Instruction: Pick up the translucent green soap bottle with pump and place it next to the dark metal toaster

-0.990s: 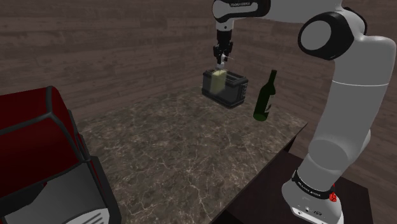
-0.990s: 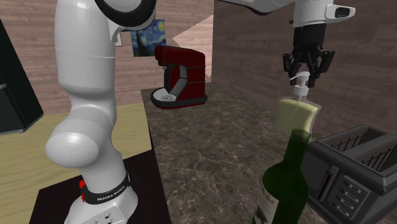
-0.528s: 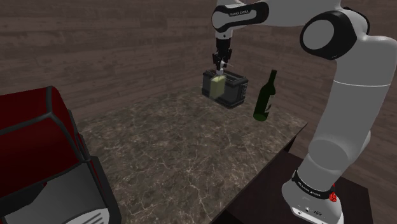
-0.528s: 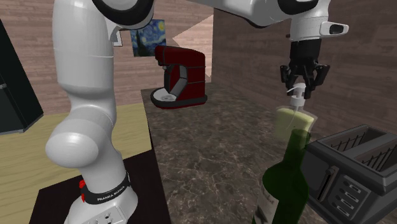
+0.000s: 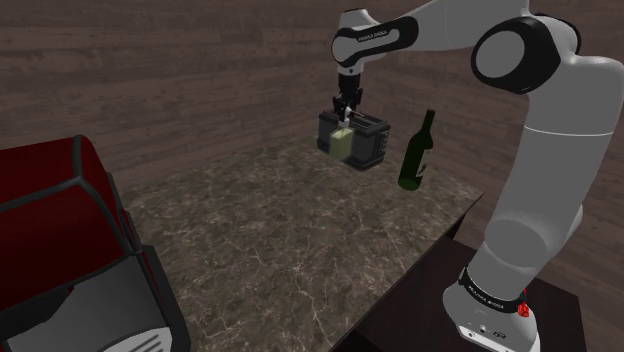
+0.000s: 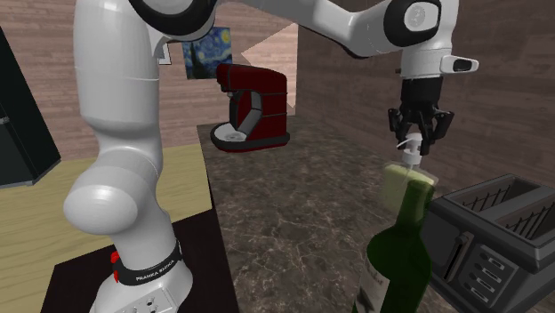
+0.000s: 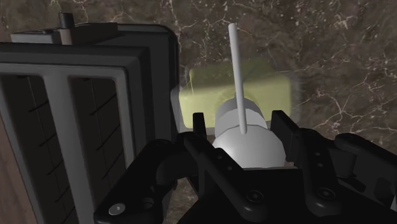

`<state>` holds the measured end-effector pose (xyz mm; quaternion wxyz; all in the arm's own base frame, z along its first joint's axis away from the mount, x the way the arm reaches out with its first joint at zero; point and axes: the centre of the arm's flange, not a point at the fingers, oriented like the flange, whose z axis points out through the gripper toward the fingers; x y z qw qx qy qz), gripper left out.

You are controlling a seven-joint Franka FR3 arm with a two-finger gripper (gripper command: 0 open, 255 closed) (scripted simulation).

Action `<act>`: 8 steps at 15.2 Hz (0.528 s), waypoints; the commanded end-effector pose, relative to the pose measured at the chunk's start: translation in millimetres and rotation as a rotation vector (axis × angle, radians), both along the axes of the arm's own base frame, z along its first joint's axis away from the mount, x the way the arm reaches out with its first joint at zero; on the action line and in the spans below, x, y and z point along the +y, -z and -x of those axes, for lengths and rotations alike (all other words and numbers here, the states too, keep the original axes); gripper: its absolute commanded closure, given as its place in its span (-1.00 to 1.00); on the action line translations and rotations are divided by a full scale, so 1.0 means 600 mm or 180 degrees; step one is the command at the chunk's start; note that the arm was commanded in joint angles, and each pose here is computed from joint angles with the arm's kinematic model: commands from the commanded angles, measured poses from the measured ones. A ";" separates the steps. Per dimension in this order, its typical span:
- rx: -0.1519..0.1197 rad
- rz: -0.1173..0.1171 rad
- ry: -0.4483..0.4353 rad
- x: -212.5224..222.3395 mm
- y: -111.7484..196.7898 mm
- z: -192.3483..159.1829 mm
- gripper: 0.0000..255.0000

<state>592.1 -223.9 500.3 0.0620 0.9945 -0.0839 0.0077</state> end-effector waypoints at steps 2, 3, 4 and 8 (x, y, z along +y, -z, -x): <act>-0.0003 0.0001 0.0000 0.000 0.026 0.001 1.00; -0.0003 0.0001 0.0000 0.000 0.035 0.001 1.00; -0.0003 0.0001 0.0000 0.000 0.044 0.001 1.00; -0.0003 0.0001 0.0000 0.000 0.079 0.001 1.00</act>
